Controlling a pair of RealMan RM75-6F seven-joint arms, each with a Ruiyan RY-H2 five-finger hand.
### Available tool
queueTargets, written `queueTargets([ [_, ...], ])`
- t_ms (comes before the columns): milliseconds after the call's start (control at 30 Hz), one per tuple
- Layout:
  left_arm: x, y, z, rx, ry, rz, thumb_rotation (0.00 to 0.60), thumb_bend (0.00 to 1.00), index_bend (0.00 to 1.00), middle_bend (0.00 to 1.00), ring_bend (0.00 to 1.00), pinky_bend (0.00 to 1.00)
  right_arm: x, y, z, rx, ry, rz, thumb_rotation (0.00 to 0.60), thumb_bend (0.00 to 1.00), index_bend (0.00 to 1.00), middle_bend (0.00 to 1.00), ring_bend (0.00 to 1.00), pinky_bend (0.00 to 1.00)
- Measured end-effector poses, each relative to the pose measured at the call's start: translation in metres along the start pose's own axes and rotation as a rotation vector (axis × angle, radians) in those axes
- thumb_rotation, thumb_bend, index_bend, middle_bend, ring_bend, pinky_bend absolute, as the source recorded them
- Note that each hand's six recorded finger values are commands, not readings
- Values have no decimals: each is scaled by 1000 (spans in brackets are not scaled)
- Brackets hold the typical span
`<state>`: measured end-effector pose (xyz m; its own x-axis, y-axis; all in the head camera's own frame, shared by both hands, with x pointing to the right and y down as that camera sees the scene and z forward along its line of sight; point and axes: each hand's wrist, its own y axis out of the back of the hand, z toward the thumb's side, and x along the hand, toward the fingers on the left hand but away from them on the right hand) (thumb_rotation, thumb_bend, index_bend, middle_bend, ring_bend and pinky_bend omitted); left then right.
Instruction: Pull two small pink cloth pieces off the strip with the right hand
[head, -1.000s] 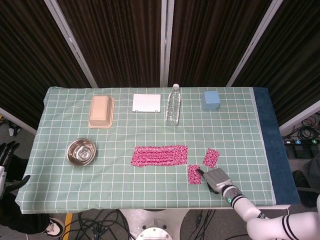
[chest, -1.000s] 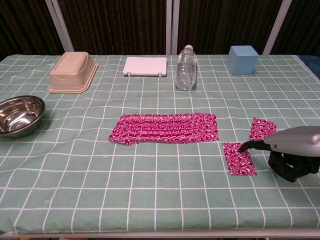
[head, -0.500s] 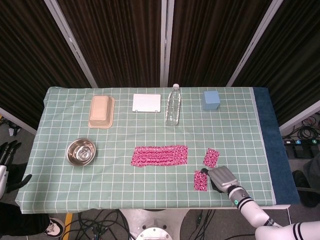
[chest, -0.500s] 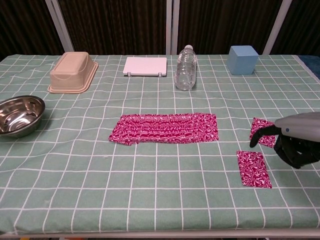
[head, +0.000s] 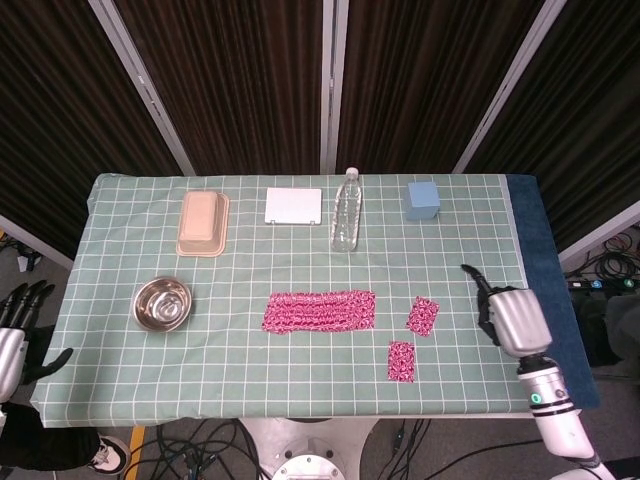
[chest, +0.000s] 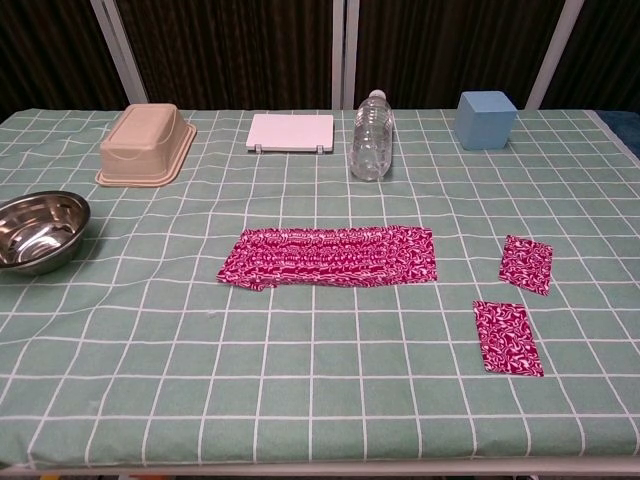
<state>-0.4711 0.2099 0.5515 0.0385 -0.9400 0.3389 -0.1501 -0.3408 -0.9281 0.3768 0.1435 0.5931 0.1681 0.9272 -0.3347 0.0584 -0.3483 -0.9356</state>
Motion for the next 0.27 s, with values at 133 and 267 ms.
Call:
queueTargets([
  [133, 2, 0, 3, 4, -8, -3, 600, 189, 81, 52, 0, 153, 23, 9, -44, 85, -108, -17, 600, 125, 0, 0, 0, 0],
  [267, 1, -1, 3, 2, -9, -2, 600, 189, 81, 52, 0, 153, 39, 14, -70, 123, -179, 2, 600, 125, 0, 0, 0, 0],
])
